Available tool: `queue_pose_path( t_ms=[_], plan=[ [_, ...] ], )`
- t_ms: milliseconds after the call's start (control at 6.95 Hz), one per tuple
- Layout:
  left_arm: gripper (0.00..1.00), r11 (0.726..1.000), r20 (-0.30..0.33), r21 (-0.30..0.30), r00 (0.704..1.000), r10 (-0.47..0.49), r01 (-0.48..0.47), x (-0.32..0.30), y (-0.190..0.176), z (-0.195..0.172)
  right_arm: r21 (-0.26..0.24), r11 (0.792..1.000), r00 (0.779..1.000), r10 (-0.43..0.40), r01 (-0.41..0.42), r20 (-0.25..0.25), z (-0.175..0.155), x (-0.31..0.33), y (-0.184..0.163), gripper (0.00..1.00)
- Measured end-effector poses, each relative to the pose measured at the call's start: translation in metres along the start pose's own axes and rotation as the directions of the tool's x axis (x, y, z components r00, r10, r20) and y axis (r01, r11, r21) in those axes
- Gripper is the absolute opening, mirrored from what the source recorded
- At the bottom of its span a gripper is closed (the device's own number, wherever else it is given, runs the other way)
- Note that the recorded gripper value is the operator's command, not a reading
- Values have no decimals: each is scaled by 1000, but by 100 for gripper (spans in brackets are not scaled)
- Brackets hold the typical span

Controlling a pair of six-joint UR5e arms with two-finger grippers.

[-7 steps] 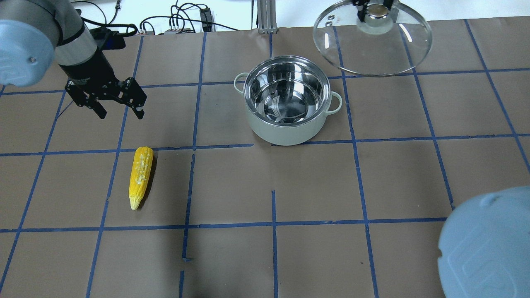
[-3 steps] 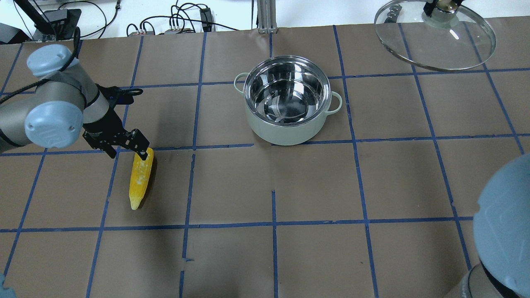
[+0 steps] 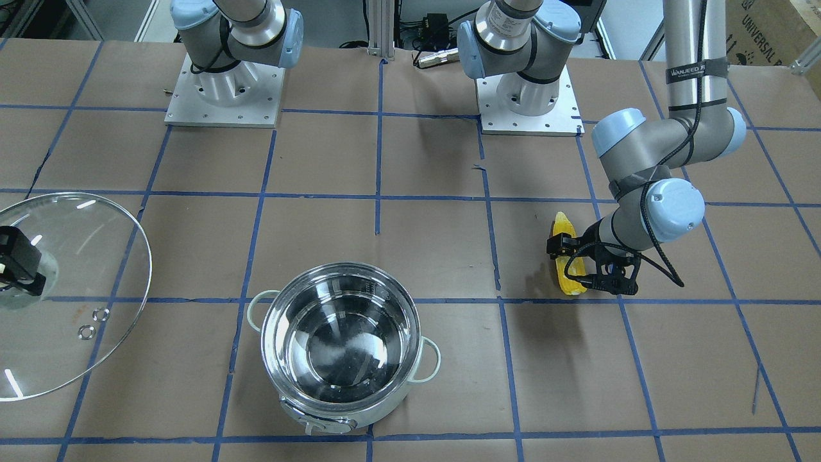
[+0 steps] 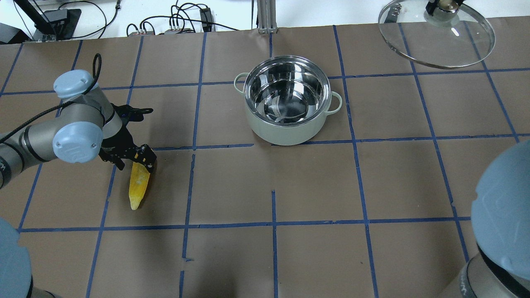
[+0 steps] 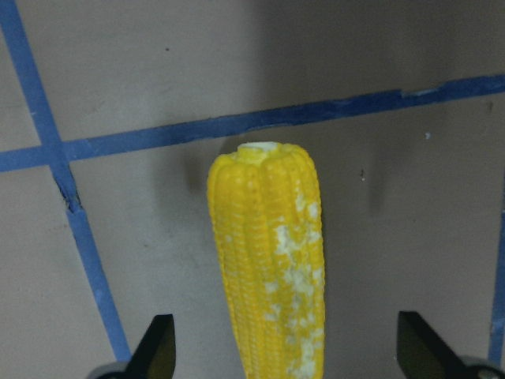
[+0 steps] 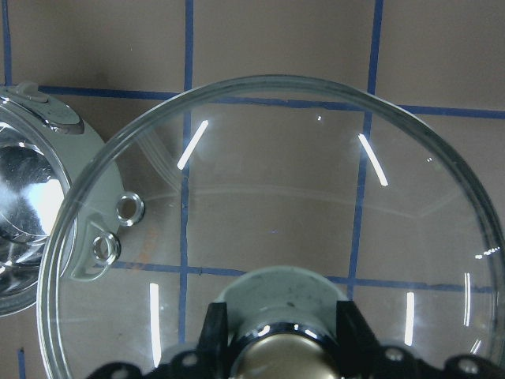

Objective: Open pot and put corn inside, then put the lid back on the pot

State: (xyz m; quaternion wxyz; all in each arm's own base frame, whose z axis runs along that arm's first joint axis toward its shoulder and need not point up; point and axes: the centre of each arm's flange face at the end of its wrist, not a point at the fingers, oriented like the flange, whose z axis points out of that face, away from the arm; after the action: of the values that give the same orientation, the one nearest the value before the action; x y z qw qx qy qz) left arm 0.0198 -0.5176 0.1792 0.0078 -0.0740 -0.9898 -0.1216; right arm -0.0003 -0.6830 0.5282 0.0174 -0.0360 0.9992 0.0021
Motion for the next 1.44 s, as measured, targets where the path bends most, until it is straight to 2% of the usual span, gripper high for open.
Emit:
queue_pose_path(
  t_ms=[144,288,576,720,1008,1152,1439],
  plan=[
    [23,1000,19,-4,1000,6,-6,-2,-4,6,14,1000,1000,-3,3,-6,0,1,-3,11],
    [19,1000,27,-3,1000,13,-13,-1,-6,7,24,1000,1000,-6,6,-13,2,2,-5,11],
    [15,1000,14,20,1000,14,-14,5,-10,-5,32,999,999,-8,9,-36,9,4,-10,11],
    [14,999,0,35,1000,10,-9,12,-14,-25,33,999,999,-7,9,-42,11,4,-11,11],
    [14,995,2,92,1000,30,-30,60,-37,-80,33,999,999,-7,9,-46,12,4,-11,11],
    [14,991,-24,133,1000,10,-7,95,-51,-106,31,999,999,-7,8,-46,12,4,-11,11],
    [14,983,-74,175,997,-38,51,164,-83,-161,30,1000,999,-7,8,-44,13,4,-11,11]
  ],
)
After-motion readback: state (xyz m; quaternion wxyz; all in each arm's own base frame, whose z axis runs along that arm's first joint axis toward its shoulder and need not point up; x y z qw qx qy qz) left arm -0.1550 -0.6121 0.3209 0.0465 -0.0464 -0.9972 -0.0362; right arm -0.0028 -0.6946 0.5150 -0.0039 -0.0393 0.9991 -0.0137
